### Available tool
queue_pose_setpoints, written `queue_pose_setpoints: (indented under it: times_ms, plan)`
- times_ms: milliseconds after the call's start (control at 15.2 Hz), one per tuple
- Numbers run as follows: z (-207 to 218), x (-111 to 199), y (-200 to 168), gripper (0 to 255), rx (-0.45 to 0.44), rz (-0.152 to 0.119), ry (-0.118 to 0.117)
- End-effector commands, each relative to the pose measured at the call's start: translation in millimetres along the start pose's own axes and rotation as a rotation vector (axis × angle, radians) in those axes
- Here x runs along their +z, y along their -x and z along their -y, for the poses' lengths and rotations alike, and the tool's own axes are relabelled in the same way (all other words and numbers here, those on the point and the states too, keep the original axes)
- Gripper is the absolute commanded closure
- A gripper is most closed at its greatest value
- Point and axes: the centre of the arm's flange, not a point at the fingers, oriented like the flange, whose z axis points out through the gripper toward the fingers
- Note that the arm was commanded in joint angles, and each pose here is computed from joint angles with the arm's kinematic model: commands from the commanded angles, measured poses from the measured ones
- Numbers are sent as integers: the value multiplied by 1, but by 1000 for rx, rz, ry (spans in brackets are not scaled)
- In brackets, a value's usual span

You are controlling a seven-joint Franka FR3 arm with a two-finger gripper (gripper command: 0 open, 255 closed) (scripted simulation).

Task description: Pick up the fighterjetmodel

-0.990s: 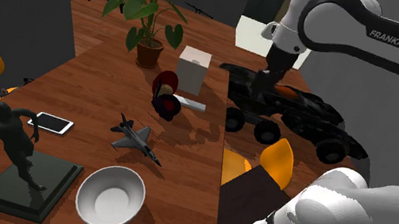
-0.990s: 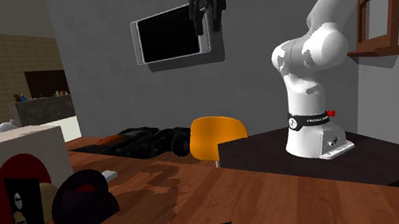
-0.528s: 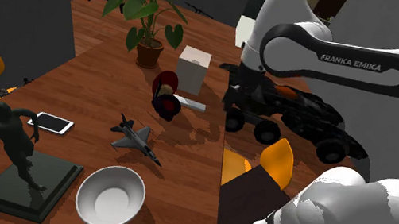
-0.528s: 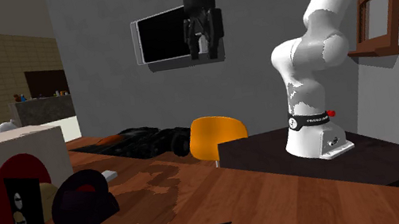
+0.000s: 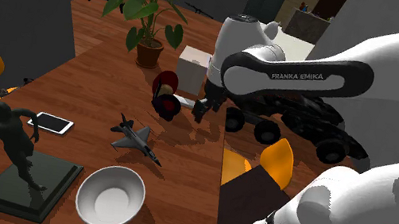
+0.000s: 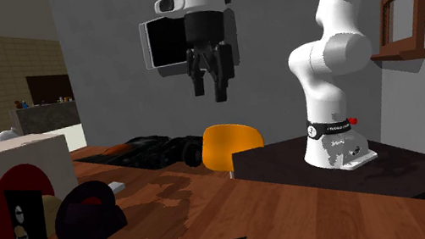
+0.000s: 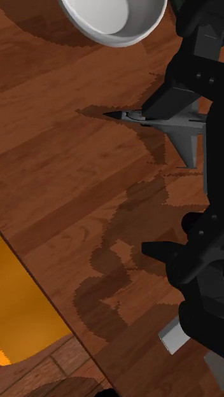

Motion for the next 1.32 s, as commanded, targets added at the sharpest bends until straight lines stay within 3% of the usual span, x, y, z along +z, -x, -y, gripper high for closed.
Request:
queue_pose_setpoints:
  times_ms: [0,1254]
  plan:
    - [14,20,-12,0,-7,-5,0]
    - [150,188,-128,0,-75,-39,15]
